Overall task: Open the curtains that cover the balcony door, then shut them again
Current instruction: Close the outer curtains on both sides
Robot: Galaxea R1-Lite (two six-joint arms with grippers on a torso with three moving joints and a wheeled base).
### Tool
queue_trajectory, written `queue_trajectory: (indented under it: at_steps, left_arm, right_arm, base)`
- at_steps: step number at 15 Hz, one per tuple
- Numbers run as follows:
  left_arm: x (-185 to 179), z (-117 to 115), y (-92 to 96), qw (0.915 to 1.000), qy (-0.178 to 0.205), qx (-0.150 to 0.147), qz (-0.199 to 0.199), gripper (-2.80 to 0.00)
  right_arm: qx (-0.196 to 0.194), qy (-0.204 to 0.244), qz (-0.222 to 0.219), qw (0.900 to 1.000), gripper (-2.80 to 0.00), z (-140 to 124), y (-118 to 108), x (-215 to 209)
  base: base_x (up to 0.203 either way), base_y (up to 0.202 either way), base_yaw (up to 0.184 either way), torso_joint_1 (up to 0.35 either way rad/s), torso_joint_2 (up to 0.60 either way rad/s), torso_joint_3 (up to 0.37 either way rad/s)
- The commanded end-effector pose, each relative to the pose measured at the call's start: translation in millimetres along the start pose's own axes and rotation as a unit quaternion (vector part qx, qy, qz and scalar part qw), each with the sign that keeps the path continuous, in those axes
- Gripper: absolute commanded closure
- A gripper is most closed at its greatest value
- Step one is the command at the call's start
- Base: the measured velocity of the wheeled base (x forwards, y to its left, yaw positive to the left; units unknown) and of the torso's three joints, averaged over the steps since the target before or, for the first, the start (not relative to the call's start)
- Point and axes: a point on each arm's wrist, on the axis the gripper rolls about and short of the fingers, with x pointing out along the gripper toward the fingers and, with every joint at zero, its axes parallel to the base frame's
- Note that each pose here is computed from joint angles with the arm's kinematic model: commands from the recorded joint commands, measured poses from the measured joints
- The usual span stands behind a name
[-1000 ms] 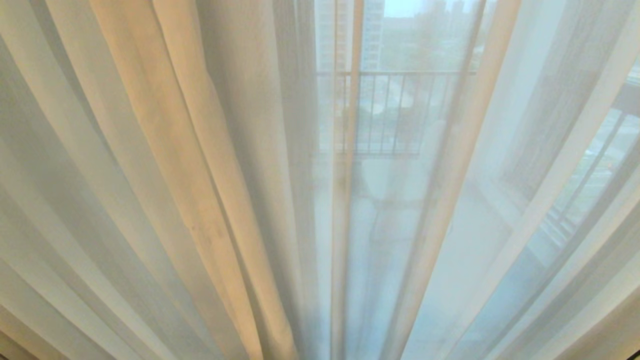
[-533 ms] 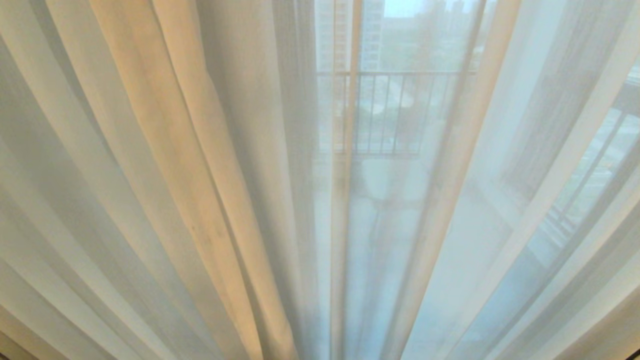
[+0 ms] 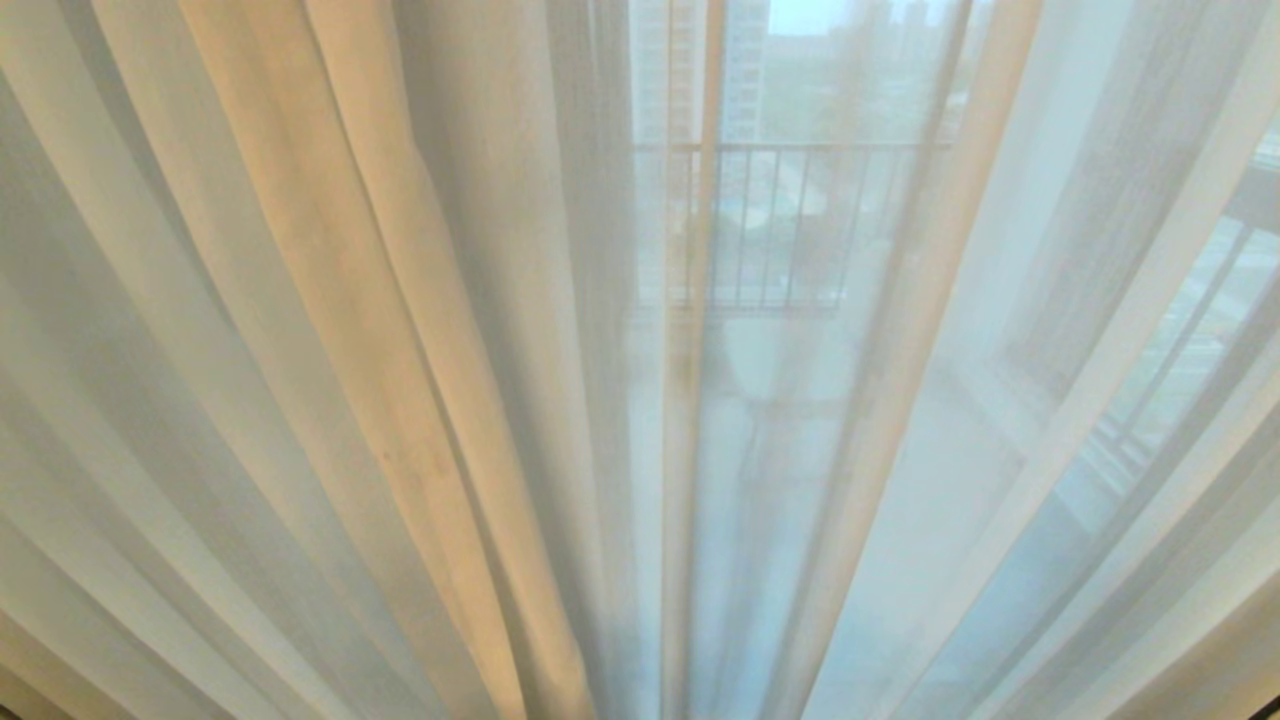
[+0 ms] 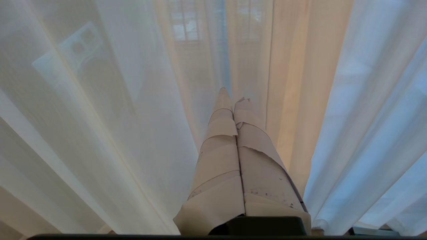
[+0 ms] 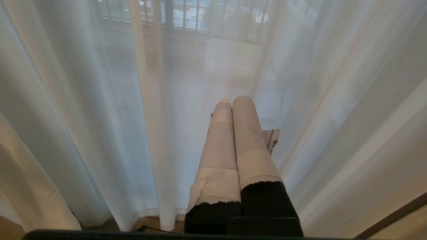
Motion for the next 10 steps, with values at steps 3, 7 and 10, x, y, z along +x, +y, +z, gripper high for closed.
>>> queue_trajectory:
  at_steps: [3,7,10]
  left_arm:
    - [-0.1,0.1,0.0,1.0,-0.001,-0.001,0.0,0.0]
    - [-0.1,0.1,0.0,1.0,-0.001,-0.001,0.0,0.0]
    - [-0.1,0.1,0.0,1.0,-0.001,-0.003,0.001,0.0]
  right_arm:
    - [-0.001,0.001,0.001,1.0,0.0,0.0,0.0,0.1]
    - [-0.001,0.001,0.001,1.0,0.0,0.0,0.0,0.1]
    - [-0.001,0.001,0.001,1.0,0.0,0.0,0.0,0.1]
  base:
    - [0.0,0.0,0.0,0.0,0.0,0.0]
    - [0.0,0.0,0.0,0.0,0.0,0.0]
    - [0.0,0.0,0.0,0.0,0.0,0.0]
